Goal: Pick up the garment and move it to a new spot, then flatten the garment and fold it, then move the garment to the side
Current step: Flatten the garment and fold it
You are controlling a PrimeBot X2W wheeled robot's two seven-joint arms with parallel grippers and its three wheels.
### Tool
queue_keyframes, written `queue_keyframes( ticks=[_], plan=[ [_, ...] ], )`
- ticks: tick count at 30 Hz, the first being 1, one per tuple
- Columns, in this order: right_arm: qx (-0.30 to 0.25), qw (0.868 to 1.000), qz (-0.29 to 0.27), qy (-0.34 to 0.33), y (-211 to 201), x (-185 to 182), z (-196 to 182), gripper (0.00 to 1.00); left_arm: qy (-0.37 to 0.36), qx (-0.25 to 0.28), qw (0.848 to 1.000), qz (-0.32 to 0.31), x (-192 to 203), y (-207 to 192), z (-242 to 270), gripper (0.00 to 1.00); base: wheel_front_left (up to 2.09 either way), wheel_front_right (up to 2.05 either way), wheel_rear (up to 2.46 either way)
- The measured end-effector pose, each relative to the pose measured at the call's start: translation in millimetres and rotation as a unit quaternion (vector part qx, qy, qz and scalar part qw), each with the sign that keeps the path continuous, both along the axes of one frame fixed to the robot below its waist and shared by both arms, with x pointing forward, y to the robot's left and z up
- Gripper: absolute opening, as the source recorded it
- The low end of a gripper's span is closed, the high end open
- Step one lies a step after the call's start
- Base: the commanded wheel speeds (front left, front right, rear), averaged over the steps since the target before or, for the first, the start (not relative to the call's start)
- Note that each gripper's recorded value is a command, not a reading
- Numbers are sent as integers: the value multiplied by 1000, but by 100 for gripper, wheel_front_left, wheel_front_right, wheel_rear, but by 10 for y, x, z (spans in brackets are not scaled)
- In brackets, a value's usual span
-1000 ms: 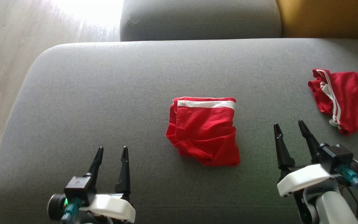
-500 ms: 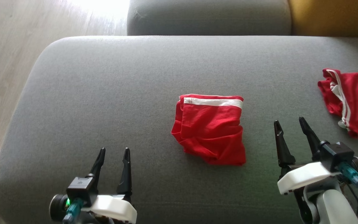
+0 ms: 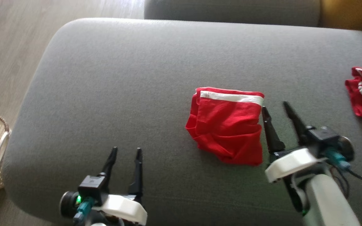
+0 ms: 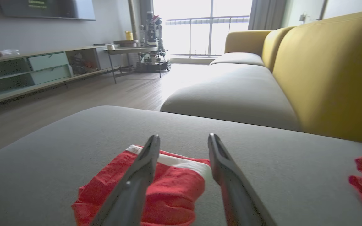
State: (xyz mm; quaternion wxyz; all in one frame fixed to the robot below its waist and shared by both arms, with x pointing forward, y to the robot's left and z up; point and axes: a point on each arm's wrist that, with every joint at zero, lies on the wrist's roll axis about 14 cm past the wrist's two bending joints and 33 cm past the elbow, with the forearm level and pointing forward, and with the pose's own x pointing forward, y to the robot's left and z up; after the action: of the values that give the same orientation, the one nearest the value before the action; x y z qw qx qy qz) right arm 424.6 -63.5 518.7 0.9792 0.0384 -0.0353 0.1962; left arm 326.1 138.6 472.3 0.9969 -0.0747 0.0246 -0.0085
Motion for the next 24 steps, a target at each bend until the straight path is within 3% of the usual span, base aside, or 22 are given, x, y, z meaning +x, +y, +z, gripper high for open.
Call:
queue_keyframes(
  ticks=[1,10,16,24],
  plan=[
    [-5,1000,17,2,104,0,-22,0,2,-1,1000,-3,-5,-12,-9,100,0,0,0],
    [-68,984,149,66,782,-78,-556,0,10,4,1000,16,22,103,-47,100,0,0,0],
    [-104,971,171,131,809,-86,-1018,0,31,2,998,46,-50,251,-155,100,0,0,0],
    [-140,954,201,172,902,-126,-1341,0,34,2,998,59,-54,326,-165,100,0,0,0]
  ],
)
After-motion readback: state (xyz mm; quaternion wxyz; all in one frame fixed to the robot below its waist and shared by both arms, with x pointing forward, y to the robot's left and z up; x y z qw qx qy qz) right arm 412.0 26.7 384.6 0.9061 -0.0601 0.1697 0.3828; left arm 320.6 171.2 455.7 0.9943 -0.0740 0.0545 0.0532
